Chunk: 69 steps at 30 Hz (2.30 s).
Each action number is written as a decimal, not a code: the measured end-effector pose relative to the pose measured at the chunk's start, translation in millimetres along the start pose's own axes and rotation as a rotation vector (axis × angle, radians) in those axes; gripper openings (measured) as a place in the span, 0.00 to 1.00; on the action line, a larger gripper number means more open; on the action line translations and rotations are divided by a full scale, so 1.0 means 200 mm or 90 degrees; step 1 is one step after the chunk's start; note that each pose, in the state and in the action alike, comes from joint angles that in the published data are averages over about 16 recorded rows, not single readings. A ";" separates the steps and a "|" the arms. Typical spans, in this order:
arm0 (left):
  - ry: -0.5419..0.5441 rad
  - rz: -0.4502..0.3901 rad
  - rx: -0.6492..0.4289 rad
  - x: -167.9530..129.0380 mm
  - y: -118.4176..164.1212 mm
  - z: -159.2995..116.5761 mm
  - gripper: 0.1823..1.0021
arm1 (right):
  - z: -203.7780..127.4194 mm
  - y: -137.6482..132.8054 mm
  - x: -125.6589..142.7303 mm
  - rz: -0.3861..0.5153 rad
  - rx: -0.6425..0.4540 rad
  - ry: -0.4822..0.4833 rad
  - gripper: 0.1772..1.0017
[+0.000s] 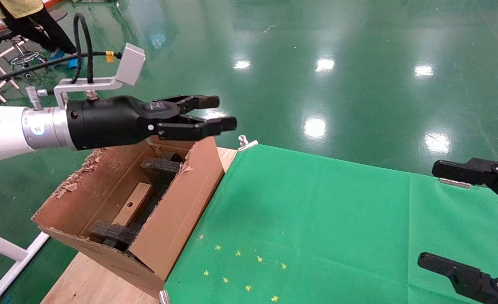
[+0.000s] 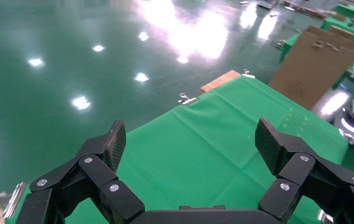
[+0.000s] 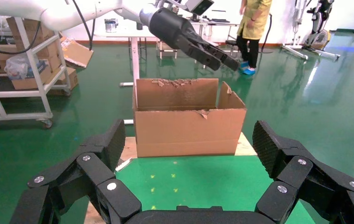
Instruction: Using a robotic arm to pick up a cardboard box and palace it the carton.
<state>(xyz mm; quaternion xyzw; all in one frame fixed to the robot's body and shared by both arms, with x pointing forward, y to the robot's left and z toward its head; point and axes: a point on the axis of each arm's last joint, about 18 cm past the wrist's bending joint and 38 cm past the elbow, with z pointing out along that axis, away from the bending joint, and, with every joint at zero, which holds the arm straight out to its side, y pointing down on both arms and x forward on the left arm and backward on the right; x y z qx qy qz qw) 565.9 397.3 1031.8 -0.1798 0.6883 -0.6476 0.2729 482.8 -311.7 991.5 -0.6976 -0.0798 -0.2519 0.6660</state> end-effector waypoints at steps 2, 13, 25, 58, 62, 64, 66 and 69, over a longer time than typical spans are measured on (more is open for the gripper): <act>0.015 0.015 0.003 0.03 0.00 0.01 1.00 | 0.00 0.00 0.00 0.000 0.000 0.000 1.00; 0.098 0.095 0.025 0.23 0.03 0.07 1.00 | 0.00 0.00 0.00 0.000 0.000 0.000 1.00; 0.193 0.173 0.057 0.47 0.07 0.11 1.00 | 0.00 0.00 0.00 0.000 0.000 0.000 1.00; 0.274 0.227 0.090 0.69 0.10 0.11 1.00 | 0.00 0.00 0.00 0.000 0.000 0.000 1.00; 0.272 0.227 0.090 0.68 0.10 0.11 1.00 | 0.00 0.00 0.00 0.000 0.000 0.000 1.00; 0.272 0.227 0.089 0.68 0.10 0.11 1.00 | 0.00 0.00 0.00 0.000 0.000 0.000 1.00; 0.272 0.226 0.089 0.68 0.10 0.11 1.00 | 0.00 0.00 0.00 0.000 0.000 0.000 1.00; 0.271 0.226 0.089 0.68 0.10 0.11 1.00 | 0.00 0.00 0.00 0.000 0.000 0.000 1.00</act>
